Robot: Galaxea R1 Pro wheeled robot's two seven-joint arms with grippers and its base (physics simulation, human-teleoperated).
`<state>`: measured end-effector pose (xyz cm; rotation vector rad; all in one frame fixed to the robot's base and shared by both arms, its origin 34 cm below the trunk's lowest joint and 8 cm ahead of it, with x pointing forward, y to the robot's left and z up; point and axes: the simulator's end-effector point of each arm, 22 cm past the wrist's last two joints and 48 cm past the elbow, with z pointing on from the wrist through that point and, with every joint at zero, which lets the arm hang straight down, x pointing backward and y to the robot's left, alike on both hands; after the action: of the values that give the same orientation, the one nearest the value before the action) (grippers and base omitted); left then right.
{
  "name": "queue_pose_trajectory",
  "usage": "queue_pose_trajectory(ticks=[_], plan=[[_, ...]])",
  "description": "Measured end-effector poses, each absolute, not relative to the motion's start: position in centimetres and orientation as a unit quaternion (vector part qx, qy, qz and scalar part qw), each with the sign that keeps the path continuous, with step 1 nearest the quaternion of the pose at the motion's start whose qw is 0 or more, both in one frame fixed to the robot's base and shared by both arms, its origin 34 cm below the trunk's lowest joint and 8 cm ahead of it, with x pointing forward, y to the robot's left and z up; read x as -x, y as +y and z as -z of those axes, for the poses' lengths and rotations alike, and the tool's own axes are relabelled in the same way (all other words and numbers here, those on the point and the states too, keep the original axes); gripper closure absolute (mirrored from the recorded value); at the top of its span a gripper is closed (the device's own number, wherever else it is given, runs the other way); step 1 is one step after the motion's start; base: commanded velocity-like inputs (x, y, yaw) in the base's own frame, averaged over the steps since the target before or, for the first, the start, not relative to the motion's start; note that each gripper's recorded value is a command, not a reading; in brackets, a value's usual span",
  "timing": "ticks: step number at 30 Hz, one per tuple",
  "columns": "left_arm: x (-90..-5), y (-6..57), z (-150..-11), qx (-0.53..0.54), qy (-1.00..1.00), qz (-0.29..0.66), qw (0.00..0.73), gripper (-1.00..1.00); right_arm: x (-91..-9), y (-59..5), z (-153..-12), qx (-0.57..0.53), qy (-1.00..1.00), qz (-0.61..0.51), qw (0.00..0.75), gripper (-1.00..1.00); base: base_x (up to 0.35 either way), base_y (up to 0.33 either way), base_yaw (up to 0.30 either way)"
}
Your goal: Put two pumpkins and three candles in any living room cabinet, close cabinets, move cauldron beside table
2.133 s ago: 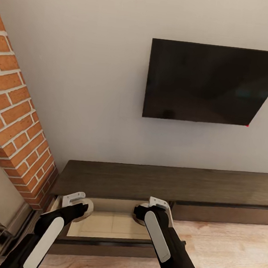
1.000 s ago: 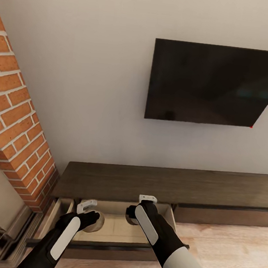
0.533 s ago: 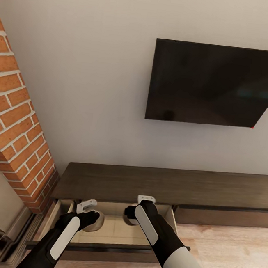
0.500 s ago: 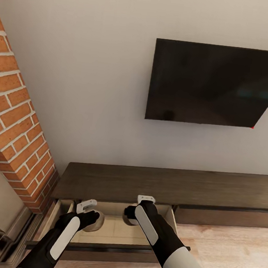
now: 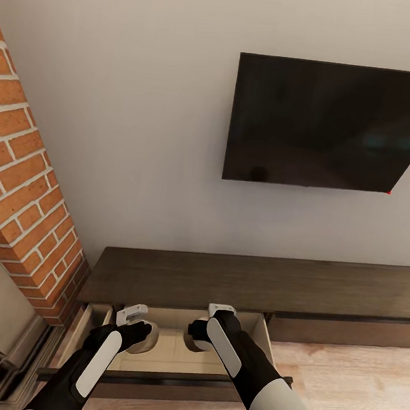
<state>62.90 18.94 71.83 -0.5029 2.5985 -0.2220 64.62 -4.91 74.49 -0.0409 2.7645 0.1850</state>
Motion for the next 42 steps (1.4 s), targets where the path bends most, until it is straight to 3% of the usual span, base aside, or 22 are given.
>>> queue_pose_trajectory(ticks=[42], plan=[[-63.3, 19.1, -65.8, 0.185, 0.949, 0.081, 0.243, 1.00, -65.3, -6.0, -66.5, -0.020, 0.977, -0.059, 0.206, 1.00, 0.000, 0.000, 0.000]])
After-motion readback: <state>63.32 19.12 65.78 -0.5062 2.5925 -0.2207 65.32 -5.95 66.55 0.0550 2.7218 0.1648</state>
